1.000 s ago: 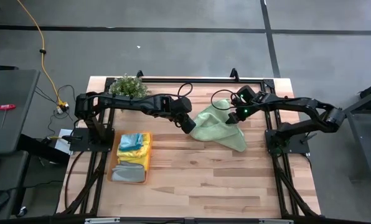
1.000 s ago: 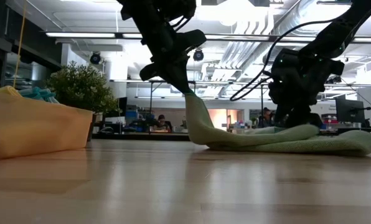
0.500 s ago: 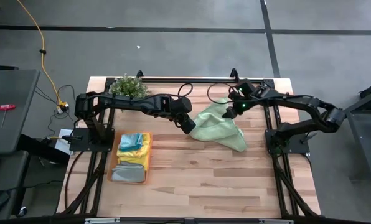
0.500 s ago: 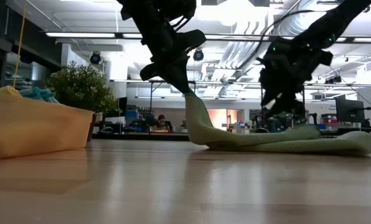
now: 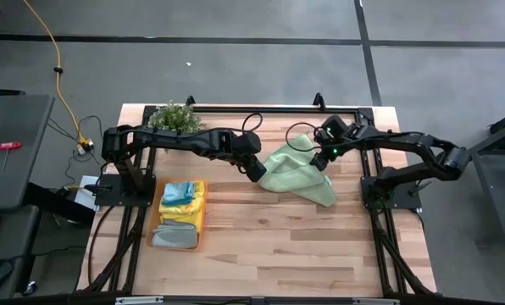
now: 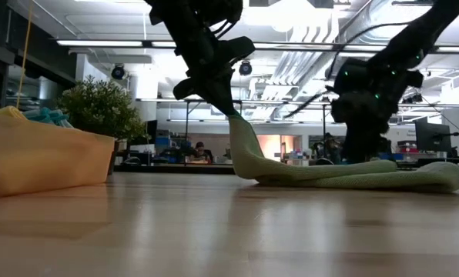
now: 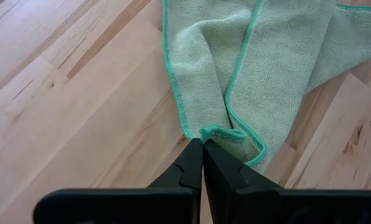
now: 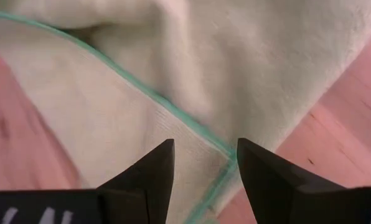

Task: Fold microfiber towels
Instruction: Fold the green microfiber towel

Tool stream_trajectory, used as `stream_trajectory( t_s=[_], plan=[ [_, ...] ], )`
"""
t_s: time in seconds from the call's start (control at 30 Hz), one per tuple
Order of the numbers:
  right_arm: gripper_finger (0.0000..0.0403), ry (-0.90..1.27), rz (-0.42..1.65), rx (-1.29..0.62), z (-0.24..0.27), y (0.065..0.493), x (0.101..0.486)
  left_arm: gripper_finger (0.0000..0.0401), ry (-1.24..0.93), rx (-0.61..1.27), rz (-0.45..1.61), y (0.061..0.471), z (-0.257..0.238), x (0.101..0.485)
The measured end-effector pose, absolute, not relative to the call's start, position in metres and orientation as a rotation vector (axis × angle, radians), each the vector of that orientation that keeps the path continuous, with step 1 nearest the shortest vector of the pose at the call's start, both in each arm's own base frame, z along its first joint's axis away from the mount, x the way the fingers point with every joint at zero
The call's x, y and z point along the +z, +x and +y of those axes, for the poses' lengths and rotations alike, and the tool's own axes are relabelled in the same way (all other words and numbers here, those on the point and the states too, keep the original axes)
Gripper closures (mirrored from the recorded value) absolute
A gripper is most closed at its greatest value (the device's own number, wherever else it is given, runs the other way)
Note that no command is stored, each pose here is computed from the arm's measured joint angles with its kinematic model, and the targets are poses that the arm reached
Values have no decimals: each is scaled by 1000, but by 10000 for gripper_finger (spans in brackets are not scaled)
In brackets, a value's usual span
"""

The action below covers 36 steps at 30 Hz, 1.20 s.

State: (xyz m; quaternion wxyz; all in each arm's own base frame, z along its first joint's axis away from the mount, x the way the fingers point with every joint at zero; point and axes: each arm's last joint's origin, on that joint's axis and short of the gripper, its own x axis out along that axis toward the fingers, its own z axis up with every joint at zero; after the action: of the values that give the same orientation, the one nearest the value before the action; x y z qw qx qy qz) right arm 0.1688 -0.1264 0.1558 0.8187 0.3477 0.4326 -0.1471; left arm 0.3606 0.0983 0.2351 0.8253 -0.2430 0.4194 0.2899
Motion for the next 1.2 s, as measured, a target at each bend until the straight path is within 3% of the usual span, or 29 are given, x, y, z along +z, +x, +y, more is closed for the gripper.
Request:
stream_trajectory(
  t_s=[0.77,1.2],
  plan=[
    [238,847,910,-313,-120,163,139,400,-519,611,892,361,98,235],
    [238,750,953,-352,-120,161,137,400,-519,611,892,361,98,235]
  ],
)
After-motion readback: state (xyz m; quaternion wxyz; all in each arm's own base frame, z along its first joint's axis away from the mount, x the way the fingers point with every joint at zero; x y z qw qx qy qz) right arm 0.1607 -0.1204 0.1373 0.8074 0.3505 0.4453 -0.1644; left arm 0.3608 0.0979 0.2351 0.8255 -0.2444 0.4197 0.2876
